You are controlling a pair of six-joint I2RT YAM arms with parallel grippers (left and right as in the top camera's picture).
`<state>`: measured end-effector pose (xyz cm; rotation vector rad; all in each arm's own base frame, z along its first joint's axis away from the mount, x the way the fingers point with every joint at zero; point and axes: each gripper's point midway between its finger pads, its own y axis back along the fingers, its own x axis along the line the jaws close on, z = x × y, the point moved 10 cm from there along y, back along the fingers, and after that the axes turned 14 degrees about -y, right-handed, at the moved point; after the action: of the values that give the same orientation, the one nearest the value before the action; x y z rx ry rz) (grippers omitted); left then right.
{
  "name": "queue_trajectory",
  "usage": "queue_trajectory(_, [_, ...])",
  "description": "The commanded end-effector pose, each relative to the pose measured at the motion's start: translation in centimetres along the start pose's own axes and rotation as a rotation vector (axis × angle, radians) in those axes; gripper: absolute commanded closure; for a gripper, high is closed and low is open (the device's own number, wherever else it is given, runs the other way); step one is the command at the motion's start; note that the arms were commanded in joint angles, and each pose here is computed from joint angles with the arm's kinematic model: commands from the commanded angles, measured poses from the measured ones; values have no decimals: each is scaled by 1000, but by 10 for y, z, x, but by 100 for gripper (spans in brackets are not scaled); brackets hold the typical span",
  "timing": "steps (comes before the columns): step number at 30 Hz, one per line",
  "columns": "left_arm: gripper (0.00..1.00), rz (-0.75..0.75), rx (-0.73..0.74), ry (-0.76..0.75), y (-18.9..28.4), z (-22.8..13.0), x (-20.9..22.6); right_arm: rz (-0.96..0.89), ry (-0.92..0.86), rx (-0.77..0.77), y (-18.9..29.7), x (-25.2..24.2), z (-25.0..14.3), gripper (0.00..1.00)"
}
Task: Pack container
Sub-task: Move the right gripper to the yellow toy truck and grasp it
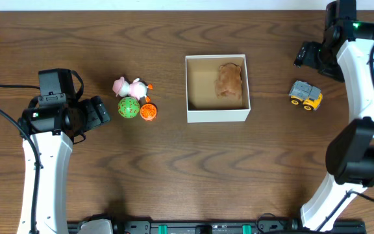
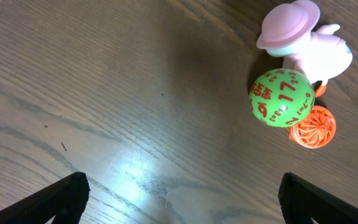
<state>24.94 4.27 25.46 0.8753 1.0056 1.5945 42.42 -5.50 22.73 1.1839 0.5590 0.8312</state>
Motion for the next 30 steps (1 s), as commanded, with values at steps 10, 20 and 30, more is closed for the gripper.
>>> queue_trajectory(10, [2,-2,-16,-12,4,5,1,51,620,36,-22,4,0,12])
queue_trajectory(20, [2,-2,-16,-12,4,5,1,35,649,125,-57,3,-5,24])
queue_trajectory(30, [2,-2,-16,-12,4,5,1,-4,653,321,-105,-1,-27,34])
